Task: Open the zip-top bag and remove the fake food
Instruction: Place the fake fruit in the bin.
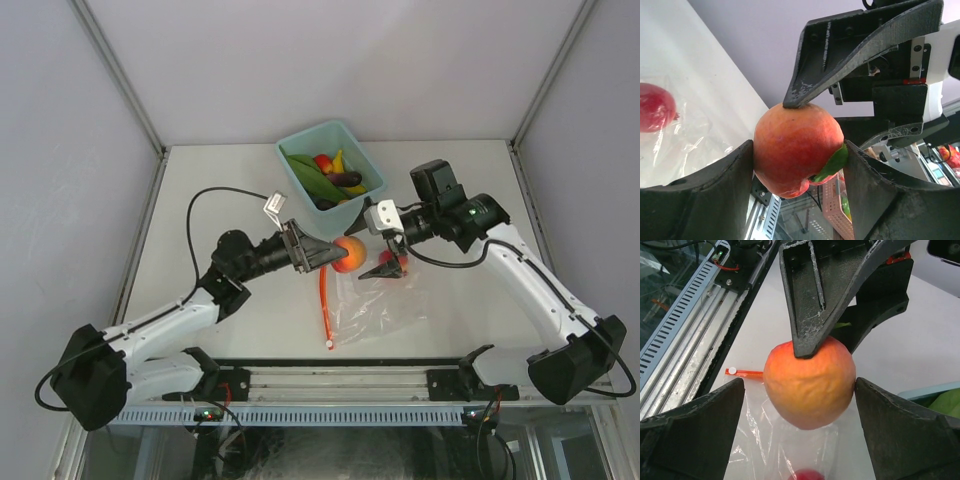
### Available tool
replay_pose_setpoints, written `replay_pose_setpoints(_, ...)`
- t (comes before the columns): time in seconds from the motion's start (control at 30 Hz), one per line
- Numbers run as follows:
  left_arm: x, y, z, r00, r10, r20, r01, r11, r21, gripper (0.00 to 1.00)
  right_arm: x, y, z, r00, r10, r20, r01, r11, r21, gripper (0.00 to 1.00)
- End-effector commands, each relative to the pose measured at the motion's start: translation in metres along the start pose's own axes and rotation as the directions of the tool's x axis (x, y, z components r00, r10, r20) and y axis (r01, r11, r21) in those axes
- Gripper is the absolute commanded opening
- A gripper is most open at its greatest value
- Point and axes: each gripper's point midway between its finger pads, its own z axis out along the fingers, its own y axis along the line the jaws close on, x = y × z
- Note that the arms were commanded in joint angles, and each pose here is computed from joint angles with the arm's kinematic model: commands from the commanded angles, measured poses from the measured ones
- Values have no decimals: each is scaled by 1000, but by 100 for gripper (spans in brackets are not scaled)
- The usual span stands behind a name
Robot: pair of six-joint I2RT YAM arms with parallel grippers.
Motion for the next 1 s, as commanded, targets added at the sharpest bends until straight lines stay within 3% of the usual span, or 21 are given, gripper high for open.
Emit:
replay_pose_setpoints(0.0,-18,-44,5,1000,22,19,-25,989,149,31,-25,-10,1,999,-35,35,34,999,28,89)
replay_pose_setpoints(0.13,-18,-45,7,1000,17,16,-19,988,155,31,-30,-9,4,999,-31,43,31,999,19,76)
replay_pose_setpoints(0.3,-21,-49,8,1000,7,21,-10,986,169,35,-30,-10,5,999,-23,42,22,1000,21,49)
replay_pose_setpoints(0.4,-22,-49,7,1000,-7,30,2,986,165,49,-31,-11,5,999,-17,46,16,1000,22,38)
replay_pose_setpoints(0.5,-24,-48,4,998,-13,53,4,987,159,70,-34,-11,4,999,-1,54,0,1000,25,28)
replay_pose_setpoints(0.63,-27,-47,-4,995,3,99,-17,990,139,97,-40,-10,2,997,22,75,-24,999,21,24)
replay_pose_setpoints(0.67,-28,-46,-6,994,10,112,-24,991,128,100,-42,-9,1,996,26,81,-27,999,20,23)
replay_pose_setpoints(0.97,-46,-22,-43,951,41,307,-40,999,-11,100,-56,-10,-3,991,67,113,-72,997,39,21)
